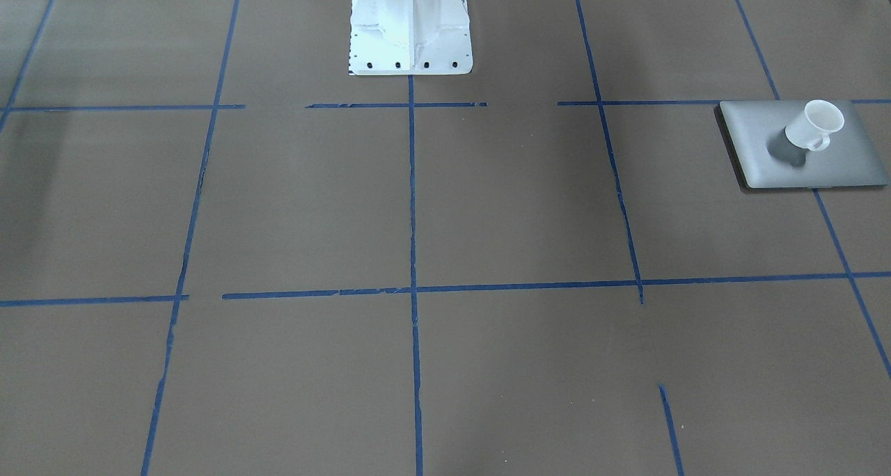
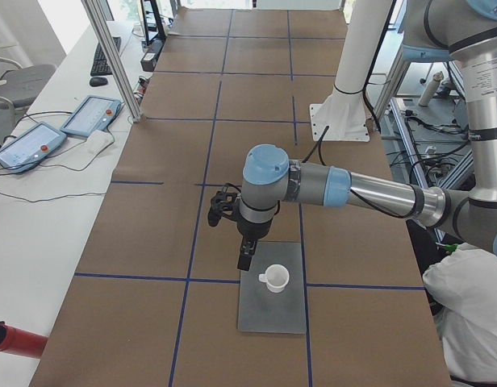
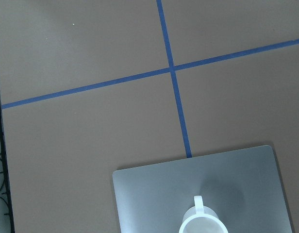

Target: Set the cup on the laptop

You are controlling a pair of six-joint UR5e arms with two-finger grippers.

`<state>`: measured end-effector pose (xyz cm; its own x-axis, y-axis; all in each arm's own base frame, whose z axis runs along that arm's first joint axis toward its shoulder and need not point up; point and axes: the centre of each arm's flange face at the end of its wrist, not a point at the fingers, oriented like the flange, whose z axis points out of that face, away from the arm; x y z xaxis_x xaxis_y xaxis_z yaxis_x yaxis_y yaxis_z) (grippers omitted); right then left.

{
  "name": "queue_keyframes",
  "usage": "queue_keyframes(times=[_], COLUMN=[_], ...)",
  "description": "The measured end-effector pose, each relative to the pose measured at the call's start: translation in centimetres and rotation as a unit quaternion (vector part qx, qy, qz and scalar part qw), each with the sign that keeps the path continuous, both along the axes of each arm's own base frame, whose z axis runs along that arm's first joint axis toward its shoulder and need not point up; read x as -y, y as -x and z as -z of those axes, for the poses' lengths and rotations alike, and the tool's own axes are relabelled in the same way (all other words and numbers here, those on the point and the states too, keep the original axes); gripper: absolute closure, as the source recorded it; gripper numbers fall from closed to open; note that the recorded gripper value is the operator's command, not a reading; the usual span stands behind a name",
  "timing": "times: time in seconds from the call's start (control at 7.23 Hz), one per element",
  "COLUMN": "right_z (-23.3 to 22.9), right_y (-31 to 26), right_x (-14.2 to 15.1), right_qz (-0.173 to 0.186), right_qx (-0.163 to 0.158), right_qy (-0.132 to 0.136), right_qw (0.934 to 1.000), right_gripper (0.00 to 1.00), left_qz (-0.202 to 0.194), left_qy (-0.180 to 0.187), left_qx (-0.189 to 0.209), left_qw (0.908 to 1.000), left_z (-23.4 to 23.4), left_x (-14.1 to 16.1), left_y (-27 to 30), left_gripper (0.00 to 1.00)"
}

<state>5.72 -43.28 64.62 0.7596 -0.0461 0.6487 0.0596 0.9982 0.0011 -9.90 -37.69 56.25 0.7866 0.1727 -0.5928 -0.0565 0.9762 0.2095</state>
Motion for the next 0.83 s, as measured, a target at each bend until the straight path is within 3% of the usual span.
queue_keyframes(times=[0.41,0.83], right_z=[0.0,0.0], right_y=[0.0,0.0], right_x=[0.0,0.0], right_qz=[0.0,0.0], right_qx=[0.0,0.0], right_qy=[0.0,0.0], right_qw=[1.0,1.0], right_gripper=[0.0,0.0], left_qz=[-0.003,-0.003], left_qy=[0.009,0.02], left_qx=[-0.029,-0.039], left_qw=[0.9995,0.999], left_z=[-1.5,-2.7], left_x=[4.7,5.7], left_y=[-0.2,-0.2], left_gripper=[0.0,0.0])
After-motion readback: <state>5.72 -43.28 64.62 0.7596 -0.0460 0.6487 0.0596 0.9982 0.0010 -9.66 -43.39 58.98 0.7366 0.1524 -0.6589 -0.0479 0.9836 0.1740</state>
